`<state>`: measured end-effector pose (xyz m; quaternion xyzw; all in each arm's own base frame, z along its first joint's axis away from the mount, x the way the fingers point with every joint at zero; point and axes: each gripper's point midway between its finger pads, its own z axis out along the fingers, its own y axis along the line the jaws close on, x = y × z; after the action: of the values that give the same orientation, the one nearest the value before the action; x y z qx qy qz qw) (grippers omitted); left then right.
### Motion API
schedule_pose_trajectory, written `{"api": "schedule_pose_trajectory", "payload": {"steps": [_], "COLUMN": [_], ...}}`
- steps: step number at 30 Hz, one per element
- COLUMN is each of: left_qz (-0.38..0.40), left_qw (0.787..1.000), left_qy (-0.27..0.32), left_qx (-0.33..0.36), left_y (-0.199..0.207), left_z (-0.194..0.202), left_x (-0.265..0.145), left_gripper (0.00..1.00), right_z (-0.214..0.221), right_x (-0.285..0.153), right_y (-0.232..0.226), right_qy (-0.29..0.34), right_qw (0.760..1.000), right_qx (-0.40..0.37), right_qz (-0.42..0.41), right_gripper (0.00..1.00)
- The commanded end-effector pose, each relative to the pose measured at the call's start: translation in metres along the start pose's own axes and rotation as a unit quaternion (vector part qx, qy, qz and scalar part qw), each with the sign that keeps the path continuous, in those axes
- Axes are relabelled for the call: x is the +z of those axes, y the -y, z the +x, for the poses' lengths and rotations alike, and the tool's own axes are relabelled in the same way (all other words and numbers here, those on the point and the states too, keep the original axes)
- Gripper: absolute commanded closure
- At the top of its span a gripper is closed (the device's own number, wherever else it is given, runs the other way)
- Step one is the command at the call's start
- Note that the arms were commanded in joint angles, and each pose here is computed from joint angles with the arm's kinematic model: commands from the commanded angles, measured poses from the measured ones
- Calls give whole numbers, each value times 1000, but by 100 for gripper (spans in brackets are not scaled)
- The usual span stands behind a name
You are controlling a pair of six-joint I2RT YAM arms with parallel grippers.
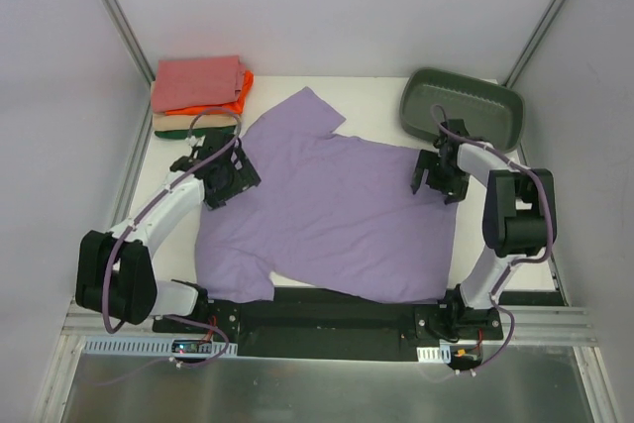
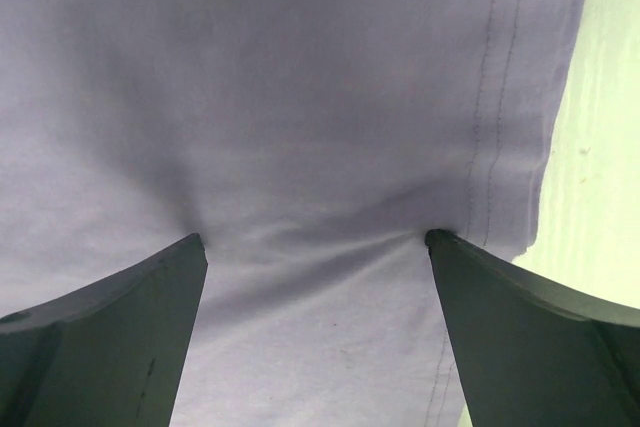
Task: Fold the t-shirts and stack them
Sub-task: Flatten out the tshirt
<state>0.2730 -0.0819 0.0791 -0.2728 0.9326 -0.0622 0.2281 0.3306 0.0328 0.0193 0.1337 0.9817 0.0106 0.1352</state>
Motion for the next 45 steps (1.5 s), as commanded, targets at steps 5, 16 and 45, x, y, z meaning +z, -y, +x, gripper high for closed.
{"api": "schedule_pose_trajectory", "payload": {"steps": [5,16,45], "left_qz": [18,78,-33], "left_qw": [999,992,996], "left_qy": [5,-66,-87], "left_qx": [26,67,11], "left_y": [46,125,33], "left_z": [-45,-69,-49], "left_x": [11,75,103], "left_gripper": [1,1,1], "right_z": [-20,-39,-76], "right_x": [15,19,27], "right_y": [28,41,23], "right_qy": [-46,-52,-35], "right_qw": [998,997,998], "right_qx": [9,7,-30], "right_qz": [43,51,47], "right_gripper": [4,4,4]}}
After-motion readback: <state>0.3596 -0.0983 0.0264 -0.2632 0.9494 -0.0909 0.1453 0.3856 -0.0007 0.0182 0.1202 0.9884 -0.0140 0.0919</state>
